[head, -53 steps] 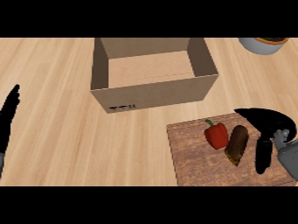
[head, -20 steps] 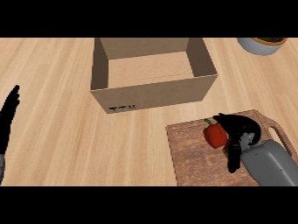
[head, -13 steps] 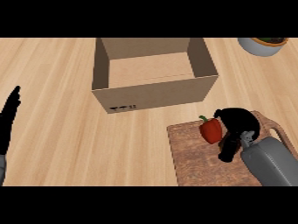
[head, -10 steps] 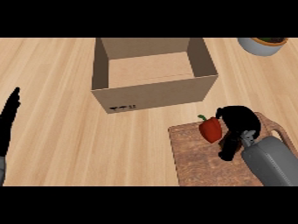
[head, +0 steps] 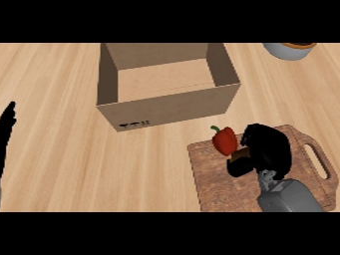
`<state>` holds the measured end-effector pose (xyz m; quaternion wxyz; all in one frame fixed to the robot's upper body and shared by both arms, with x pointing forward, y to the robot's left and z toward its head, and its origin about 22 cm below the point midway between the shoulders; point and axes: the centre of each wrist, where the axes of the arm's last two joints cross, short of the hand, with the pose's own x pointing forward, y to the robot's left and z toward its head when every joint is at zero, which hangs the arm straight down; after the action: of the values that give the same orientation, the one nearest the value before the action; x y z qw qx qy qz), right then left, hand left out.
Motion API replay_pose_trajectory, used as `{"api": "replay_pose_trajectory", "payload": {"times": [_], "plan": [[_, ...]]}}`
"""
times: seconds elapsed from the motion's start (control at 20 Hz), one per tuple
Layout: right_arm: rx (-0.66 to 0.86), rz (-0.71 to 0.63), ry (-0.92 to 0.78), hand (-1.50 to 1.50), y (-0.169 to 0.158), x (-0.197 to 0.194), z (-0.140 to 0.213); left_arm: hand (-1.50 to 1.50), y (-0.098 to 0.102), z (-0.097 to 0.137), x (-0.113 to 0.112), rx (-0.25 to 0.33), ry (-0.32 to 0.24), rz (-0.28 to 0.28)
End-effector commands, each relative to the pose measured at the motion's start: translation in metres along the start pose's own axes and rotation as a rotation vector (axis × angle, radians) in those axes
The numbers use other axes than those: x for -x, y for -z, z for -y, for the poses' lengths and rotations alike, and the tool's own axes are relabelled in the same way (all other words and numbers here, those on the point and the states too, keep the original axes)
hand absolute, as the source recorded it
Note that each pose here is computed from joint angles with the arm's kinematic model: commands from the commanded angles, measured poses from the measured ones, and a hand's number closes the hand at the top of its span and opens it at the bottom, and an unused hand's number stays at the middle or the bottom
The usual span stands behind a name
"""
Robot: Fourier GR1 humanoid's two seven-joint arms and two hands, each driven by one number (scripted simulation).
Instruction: Pick the sweet potato from the cutting board and place it in the cardboard box
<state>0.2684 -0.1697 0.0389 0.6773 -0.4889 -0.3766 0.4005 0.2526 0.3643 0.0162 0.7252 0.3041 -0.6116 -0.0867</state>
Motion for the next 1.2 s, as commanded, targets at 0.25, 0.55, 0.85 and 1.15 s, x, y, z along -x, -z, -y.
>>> {"api": "replay_pose_trajectory", "payload": {"times": [0.25, 0.55, 0.85, 1.15], "plan": [[0.439, -0.05, 0.12, 1.5, -0.069, -0.019, 0.053, 0.0, 0.006, 0.007, 0.0, 0.012, -0.009, -0.005], [0.551, 0.125, 0.112, 1.5, -0.084, -0.079, 0.09, 0.0, 0.014, -0.001, 0.004, 0.028, -0.008, 0.012], [0.497, 0.217, 0.252, 1.5, -0.07, -0.099, 0.115, 0.0, 0.006, -0.013, 0.006, 0.025, -0.023, 0.012], [0.51, 0.198, 0.397, 1.5, -0.036, -0.144, 0.158, 0.0, 0.013, 0.007, -0.004, 0.031, 0.005, 0.032]]}}
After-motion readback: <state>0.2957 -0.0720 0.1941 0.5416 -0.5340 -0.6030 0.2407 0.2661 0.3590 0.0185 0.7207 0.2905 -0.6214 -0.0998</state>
